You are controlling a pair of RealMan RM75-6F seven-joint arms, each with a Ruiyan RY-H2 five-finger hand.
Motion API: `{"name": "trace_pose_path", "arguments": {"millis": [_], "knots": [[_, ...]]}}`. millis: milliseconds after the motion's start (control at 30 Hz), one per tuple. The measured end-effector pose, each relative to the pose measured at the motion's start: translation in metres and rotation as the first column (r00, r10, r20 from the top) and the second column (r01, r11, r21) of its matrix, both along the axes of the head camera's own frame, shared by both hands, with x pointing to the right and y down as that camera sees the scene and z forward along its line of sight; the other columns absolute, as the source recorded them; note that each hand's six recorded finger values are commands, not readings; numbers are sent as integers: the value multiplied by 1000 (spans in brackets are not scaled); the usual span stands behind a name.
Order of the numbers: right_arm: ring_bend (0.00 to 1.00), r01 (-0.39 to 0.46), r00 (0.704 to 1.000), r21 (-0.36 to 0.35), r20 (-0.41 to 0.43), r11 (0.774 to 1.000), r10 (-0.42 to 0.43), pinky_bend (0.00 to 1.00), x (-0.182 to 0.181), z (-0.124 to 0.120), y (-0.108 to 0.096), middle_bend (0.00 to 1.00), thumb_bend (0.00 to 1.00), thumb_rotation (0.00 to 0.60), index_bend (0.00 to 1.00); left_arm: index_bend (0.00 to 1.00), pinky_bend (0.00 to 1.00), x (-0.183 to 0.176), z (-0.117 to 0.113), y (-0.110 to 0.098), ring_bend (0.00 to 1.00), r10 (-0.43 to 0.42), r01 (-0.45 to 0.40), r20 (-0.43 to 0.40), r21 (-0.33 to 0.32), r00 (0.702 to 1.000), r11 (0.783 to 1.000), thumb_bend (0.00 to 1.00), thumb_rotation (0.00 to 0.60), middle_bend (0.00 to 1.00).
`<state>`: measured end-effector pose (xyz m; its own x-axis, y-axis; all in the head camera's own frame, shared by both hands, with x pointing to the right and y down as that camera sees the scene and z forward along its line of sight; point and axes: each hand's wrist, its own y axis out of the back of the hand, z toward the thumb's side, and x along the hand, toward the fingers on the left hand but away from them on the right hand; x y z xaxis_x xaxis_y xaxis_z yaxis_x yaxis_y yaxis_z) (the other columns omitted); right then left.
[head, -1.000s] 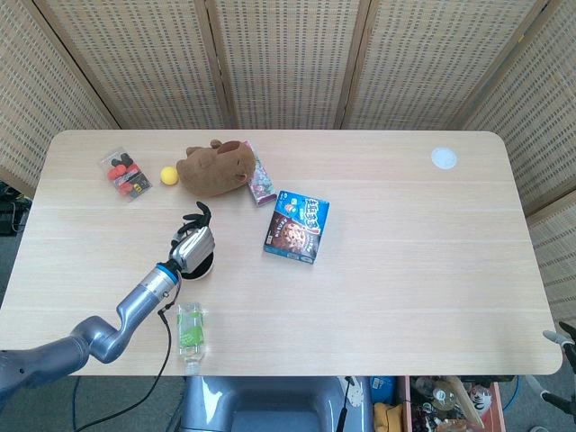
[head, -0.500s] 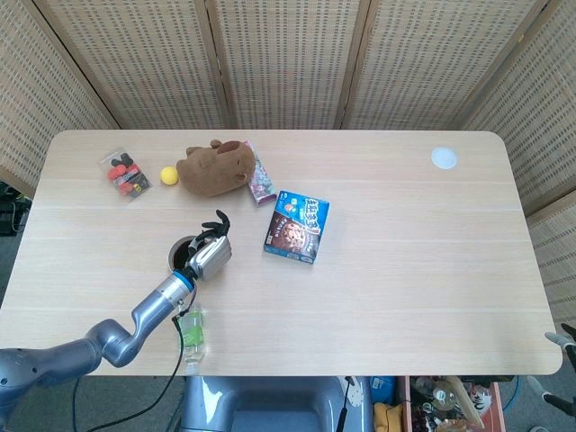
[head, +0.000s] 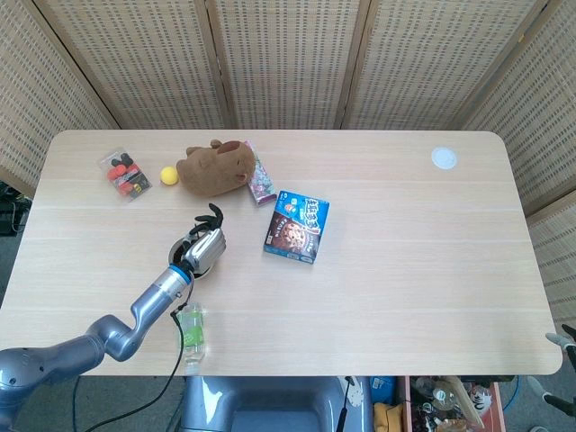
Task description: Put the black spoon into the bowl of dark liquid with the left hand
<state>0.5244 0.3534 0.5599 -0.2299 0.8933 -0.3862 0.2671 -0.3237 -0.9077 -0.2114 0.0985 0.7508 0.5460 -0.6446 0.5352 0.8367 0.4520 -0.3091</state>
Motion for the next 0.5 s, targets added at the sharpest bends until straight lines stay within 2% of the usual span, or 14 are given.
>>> {"name": "trace_pose_path", "arguments": {"millis": [267, 500], "knots": [[113, 4, 1000, 1, 0, 1000, -4, 206, -2, 0, -1, 230, 300, 600, 292, 693, 269, -16, -5, 5, 514, 1, -1, -7, -12, 1000, 1000, 412, 600, 748], [113, 1, 1000, 2, -1, 1000, -1, 206, -1, -1, -1, 230, 299, 600, 292, 692, 269, -7, -5, 16, 514, 26, -27, -29, -35, 999, 999, 411, 600, 748]]}}
